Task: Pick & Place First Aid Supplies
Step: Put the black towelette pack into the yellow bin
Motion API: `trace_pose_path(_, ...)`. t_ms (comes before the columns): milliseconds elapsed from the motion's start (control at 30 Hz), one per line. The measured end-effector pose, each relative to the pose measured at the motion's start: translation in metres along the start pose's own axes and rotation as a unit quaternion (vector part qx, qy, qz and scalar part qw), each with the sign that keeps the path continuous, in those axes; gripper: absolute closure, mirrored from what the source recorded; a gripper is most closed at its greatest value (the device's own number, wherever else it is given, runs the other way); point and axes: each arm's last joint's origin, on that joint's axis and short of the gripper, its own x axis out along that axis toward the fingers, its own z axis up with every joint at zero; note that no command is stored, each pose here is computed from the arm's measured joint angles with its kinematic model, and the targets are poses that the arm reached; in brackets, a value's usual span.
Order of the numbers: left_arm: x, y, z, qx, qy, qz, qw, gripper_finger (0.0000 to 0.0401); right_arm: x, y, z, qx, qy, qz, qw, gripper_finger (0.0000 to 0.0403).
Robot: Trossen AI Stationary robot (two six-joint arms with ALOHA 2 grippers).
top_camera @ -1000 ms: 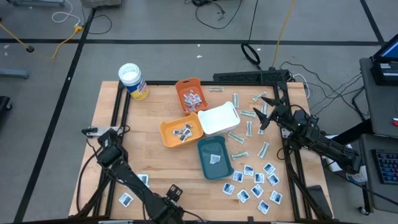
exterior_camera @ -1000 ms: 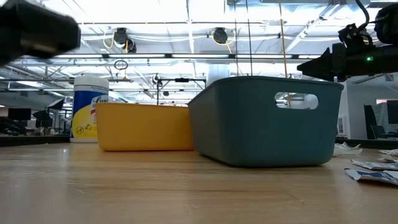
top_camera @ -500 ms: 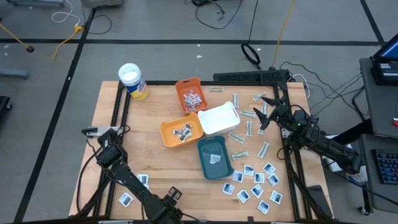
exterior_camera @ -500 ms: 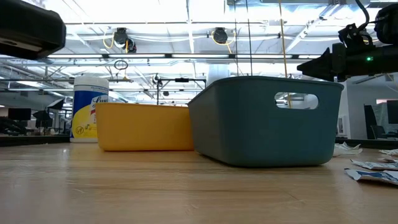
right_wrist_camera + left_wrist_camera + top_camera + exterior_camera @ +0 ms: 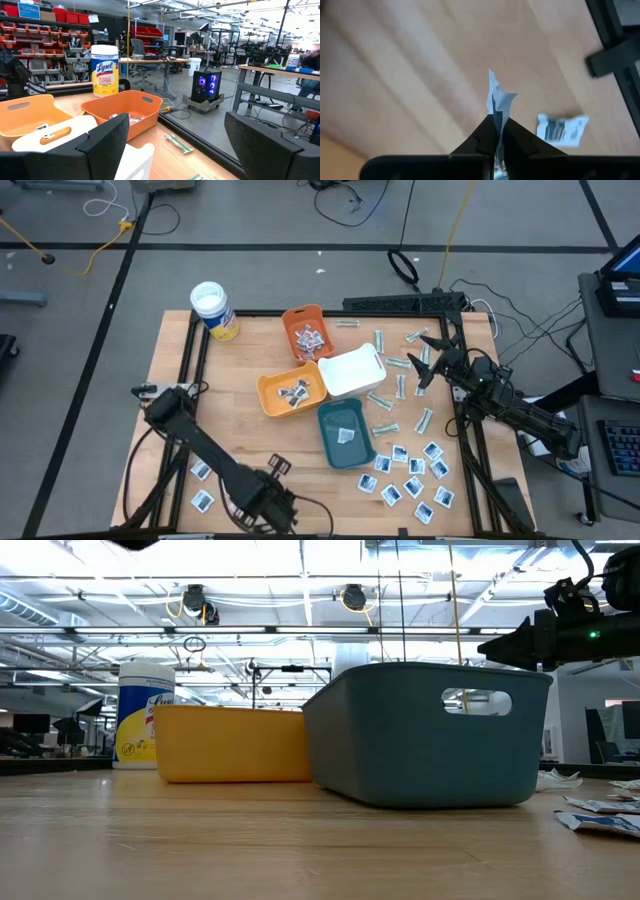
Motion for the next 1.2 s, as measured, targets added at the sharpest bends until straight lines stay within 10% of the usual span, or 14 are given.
trace_pose_path(367,-0.055,0.046,-0.034,-0.082,-0.019,-0.009,0.996,0.0392,0.0,0.0,0.0,0.0,0.0,0.0,1.0,0.008)
trace_pose_path(1200,-0.067,0.283,-0.147,-0.407,-0.006,-0.022,0.913,0.0396,0.0,0.0,0.0,0.0,0.0,0.0,1.0,0.008)
